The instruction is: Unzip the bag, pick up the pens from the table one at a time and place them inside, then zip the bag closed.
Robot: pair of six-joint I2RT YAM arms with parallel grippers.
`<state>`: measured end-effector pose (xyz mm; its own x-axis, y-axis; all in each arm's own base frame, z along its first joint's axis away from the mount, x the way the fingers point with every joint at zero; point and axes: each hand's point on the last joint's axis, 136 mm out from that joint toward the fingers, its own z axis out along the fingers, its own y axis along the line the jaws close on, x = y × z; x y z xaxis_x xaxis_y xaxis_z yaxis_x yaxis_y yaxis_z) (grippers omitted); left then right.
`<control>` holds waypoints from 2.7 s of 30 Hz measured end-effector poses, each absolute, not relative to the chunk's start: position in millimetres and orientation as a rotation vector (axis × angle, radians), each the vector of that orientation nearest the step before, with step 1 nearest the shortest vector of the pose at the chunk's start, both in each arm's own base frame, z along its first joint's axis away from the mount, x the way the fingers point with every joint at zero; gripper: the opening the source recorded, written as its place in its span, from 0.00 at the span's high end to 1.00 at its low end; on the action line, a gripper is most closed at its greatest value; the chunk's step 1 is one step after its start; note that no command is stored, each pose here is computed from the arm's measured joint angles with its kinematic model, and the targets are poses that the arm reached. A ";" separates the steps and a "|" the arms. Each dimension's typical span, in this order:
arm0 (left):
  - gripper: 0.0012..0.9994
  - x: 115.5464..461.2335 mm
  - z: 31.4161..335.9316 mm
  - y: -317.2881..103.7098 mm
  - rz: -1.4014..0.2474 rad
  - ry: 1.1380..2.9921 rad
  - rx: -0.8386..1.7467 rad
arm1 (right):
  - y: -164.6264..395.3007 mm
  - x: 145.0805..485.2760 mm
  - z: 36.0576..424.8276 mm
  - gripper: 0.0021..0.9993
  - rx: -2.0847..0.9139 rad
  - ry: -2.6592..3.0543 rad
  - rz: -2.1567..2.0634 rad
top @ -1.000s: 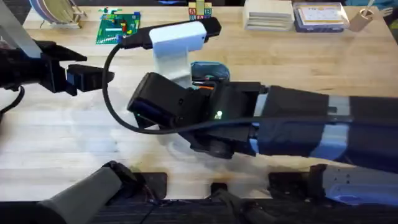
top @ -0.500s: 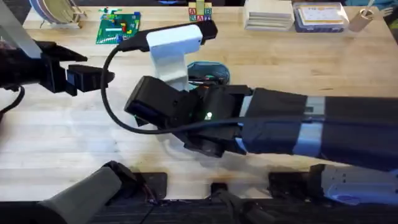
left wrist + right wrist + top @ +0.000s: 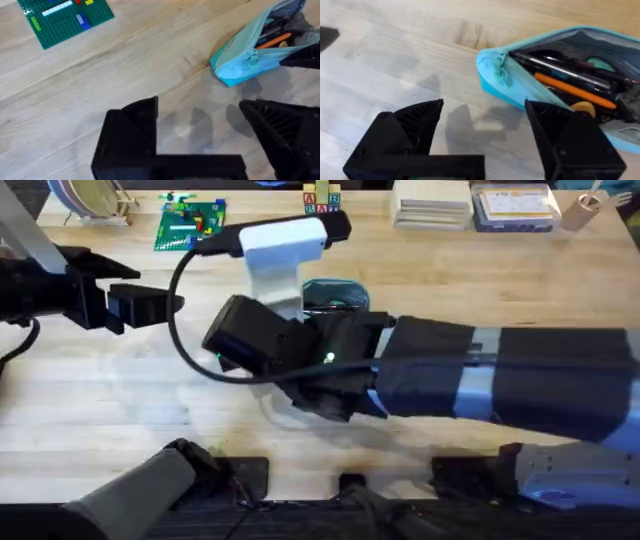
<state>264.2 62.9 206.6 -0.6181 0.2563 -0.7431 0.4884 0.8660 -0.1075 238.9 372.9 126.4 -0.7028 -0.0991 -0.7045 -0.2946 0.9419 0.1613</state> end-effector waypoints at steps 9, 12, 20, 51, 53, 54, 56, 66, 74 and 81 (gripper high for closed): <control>0.01 264.2 206.6 63.0 -0.386 2.261 0.536 | 372.1 248.3 129.2 0.04 -0.243 2.330 0.352; 0.01 264.2 206.6 63.0 -0.386 2.261 0.536 | 373.8 249.2 126.1 0.04 -0.243 2.330 0.350; 0.01 264.2 206.6 63.0 -0.387 2.262 0.532 | 378.9 255.1 113.8 0.04 -0.238 2.322 0.333; 0.01 264.2 206.6 63.0 -0.388 2.262 0.531 | 370.9 287.7 95.1 0.33 -0.171 2.307 0.287; 0.01 264.2 206.6 63.0 -0.387 2.262 0.531 | 370.6 287.9 95.0 0.36 -0.170 2.308 0.285; 0.01 264.2 206.6 63.0 -0.388 2.262 0.531 | 370.5 287.9 95.0 0.38 -0.170 2.308 0.286; 0.01 264.2 206.6 62.9 -0.388 2.262 0.531 | 370.5 287.9 95.0 0.40 -0.170 2.308 0.286; 0.01 264.2 206.6 63.0 -0.388 2.262 0.531 | 370.5 287.9 95.1 0.75 -0.170 2.308 0.286; 0.01 264.2 206.6 63.0 -0.388 2.262 0.531 | 370.6 287.9 95.1 0.85 -0.170 2.308 0.286; 0.01 264.2 206.6 63.0 -0.388 2.262 0.531 | 370.5 287.9 94.9 0.89 -0.170 2.308 0.285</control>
<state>264.2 63.0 206.6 -0.6199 0.2532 -0.7427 0.4860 0.8670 -0.1101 287.9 370.5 94.9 -0.6808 -0.0337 -0.7317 -0.2108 0.9657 0.1517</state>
